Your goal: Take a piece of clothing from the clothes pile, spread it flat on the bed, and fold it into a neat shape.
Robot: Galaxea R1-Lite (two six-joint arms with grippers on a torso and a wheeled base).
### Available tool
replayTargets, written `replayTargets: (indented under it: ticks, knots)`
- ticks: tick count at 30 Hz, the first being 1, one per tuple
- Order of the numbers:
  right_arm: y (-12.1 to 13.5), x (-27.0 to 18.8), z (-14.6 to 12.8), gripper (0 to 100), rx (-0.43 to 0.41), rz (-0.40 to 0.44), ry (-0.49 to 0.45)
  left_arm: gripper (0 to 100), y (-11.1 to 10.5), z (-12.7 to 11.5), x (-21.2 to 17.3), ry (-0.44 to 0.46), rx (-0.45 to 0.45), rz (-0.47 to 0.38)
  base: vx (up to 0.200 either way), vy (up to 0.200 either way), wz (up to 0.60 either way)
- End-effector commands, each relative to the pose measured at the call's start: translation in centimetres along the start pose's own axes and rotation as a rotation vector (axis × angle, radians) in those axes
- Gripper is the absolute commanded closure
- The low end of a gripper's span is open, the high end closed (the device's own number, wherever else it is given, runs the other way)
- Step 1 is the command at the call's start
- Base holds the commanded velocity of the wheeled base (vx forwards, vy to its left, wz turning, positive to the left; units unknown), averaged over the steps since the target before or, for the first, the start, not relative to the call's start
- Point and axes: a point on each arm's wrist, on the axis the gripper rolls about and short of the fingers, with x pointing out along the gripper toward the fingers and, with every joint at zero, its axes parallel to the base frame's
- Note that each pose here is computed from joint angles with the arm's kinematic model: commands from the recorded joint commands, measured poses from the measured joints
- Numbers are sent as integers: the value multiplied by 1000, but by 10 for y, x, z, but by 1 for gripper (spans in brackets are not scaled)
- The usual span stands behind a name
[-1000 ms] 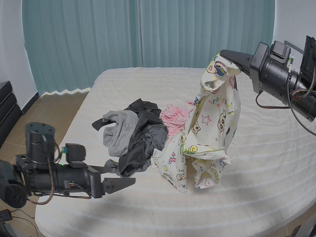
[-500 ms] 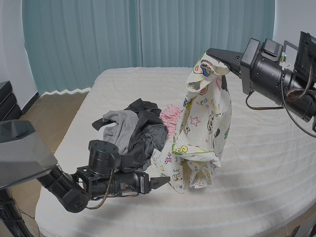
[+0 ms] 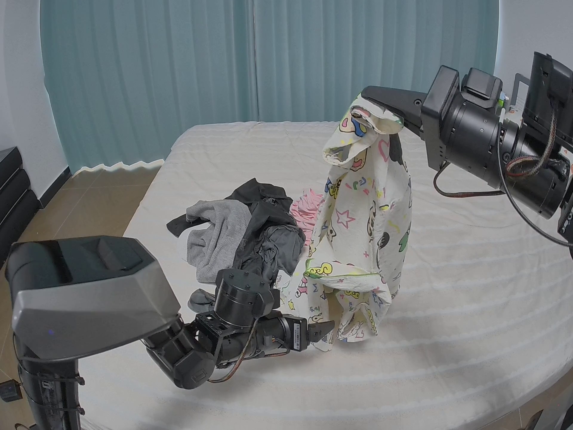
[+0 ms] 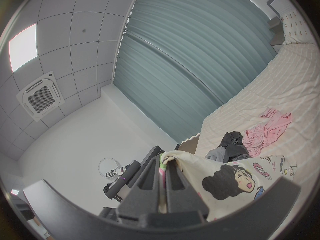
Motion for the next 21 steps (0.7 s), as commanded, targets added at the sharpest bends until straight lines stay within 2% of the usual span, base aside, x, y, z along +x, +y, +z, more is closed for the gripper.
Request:
replayTargets:
  ticks: [1, 6, 9, 17, 18, 21]
  knots:
    - [7, 0, -1, 100, 11, 21, 1, 0, 6, -11, 16, 5, -1, 18, 0, 0, 0]
    - [13, 2, -4, 100, 28, 42, 13, 0, 11, -6, 33, -68, -6, 71, 0, 0, 0]
    - [16, 2, -5, 100, 29, 51, 19, 0, 11, -6, 34, -88, -6, 70, 0, 0, 0]
    - [18, 1, -4, 100, 30, 57, 12, 0, 18, -16, 34, -59, -8, 92, 0, 0, 0]
    - [18, 1, -3, 100, 30, 56, 11, 100, 19, -18, 34, -54, -9, 95, 0, 0, 0]
    - [14, 0, -3, 100, 30, 45, 12, 100, 22, -19, 32, -47, -13, 103, 0, 0, 0]
